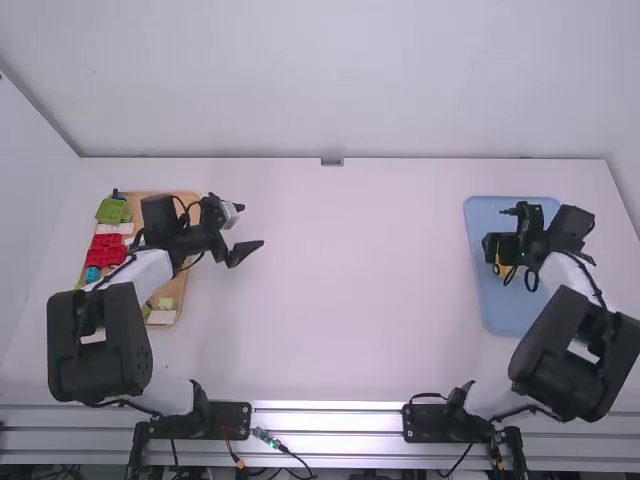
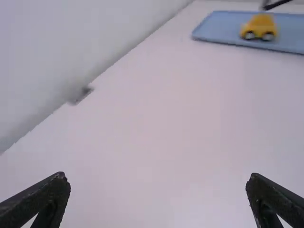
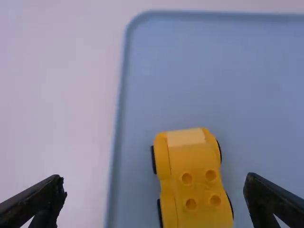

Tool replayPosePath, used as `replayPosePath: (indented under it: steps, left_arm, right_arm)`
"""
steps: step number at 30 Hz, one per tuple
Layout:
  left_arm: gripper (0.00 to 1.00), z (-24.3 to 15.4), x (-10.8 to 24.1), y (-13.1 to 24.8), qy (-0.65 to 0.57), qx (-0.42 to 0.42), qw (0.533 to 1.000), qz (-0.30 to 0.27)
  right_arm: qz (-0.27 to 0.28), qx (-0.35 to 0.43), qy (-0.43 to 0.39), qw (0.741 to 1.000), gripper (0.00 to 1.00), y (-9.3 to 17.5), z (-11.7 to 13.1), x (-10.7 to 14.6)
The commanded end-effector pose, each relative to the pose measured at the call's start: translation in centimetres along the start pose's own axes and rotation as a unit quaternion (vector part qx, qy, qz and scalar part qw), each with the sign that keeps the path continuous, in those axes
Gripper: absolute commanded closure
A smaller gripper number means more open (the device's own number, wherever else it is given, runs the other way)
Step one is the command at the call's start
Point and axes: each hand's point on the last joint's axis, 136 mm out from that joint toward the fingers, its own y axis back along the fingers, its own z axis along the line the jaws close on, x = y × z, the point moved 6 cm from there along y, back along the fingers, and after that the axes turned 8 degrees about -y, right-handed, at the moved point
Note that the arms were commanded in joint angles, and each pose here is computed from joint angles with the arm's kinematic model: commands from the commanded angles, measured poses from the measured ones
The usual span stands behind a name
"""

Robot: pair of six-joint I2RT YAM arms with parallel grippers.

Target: Assemble lego blocks to make yellow taxi

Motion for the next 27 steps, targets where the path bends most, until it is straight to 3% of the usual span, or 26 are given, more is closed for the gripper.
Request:
replayPosePath:
  steps: [1,8,15,23,27]
  left_arm:
    - [0.01,1.7,-0.6,-0.3,0.133,-0.111,0.983,0.066]
    - [0.01,1.6,-4.7,1.3,0.183,-0.283,0.935,0.111]
    - [0.01,-1.4,-7.8,4.0,0.154,-0.327,0.922,0.138]
    - [0.10,-1.2,-6.4,6.9,0.199,-0.387,0.894,0.110]
    - [0.16,-2.4,-5.7,7.4,0.204,-0.387,0.893,0.108]
  right_arm:
    - [-0.007,0.034,-0.008,0.999,0.01,1.9,1.3,-2.7]
    - [0.052,0.058,-0.049,0.996,0.01,4.6,6.3,-5.5]
    - [0.055,0.043,0.003,0.998,0.01,5.2,11.1,-6.9]
    - [0.011,0.023,-0.003,1.000,0.10,6.2,14.3,-6.5]
    - [-0.015,0.021,-0.027,0.999,0.15,6.9,14.3,-6.3]
